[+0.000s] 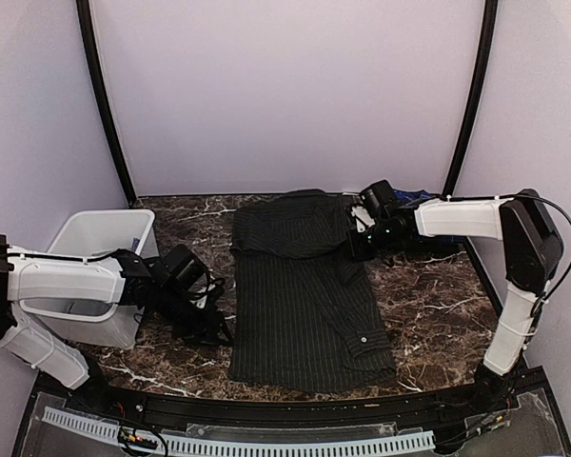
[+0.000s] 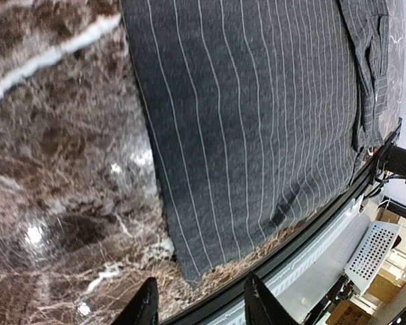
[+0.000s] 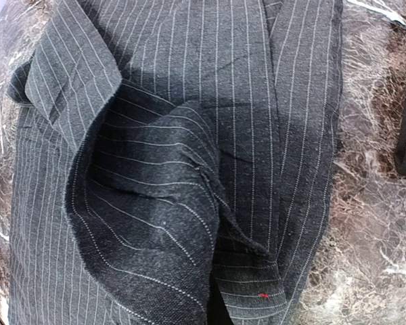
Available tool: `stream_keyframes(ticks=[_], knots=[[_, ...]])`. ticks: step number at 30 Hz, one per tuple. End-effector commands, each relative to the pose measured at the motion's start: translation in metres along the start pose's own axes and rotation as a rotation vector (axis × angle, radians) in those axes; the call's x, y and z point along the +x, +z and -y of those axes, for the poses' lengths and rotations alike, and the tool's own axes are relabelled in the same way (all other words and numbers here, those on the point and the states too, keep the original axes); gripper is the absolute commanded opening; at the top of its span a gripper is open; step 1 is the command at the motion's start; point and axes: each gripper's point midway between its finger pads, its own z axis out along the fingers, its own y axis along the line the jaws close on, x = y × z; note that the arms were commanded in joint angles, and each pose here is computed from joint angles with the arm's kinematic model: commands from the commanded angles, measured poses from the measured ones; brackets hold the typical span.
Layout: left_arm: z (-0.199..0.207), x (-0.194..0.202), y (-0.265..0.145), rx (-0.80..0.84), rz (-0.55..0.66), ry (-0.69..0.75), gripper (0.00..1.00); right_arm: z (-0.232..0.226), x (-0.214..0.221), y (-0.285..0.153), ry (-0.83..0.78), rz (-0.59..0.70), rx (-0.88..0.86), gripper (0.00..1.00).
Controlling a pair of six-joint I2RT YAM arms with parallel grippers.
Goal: Fold and stack the long sleeve shirts
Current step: Pick up the shirt from the center of the board.
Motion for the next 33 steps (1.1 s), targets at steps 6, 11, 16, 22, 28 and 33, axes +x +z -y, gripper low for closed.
stream_keyframes(ticks=[6, 11, 16, 22, 28, 33], knots=[[0.000, 0.041, 0.019, 0.016, -0.133, -0.026, 0.42, 0.003, 0.008, 0.012, 0.001, -0.001, -0.006, 0.00], [0.002, 0.045, 0.029, 0.002, -0.173, -0.016, 0.36, 0.006, 0.020, 0.018, 0.011, -0.014, -0.008, 0.00], [0.001, 0.050, 0.039, 0.001, -0.211, -0.033, 0.25, 0.006, 0.027, 0.022, 0.027, -0.017, -0.023, 0.00], [-0.005, 0.052, 0.045, -0.019, -0.229, -0.071, 0.04, 0.000, 0.031, 0.026, 0.041, -0.017, -0.052, 0.00], [-0.032, 0.055, 0.033, -0.113, -0.211, -0.141, 0.00, -0.018, 0.035, 0.032, 0.029, -0.028, -0.085, 0.00], [-0.057, 0.051, 0.011, -0.172, -0.177, -0.183, 0.00, -0.037, 0.025, 0.027, 0.005, -0.019, -0.115, 0.00]])
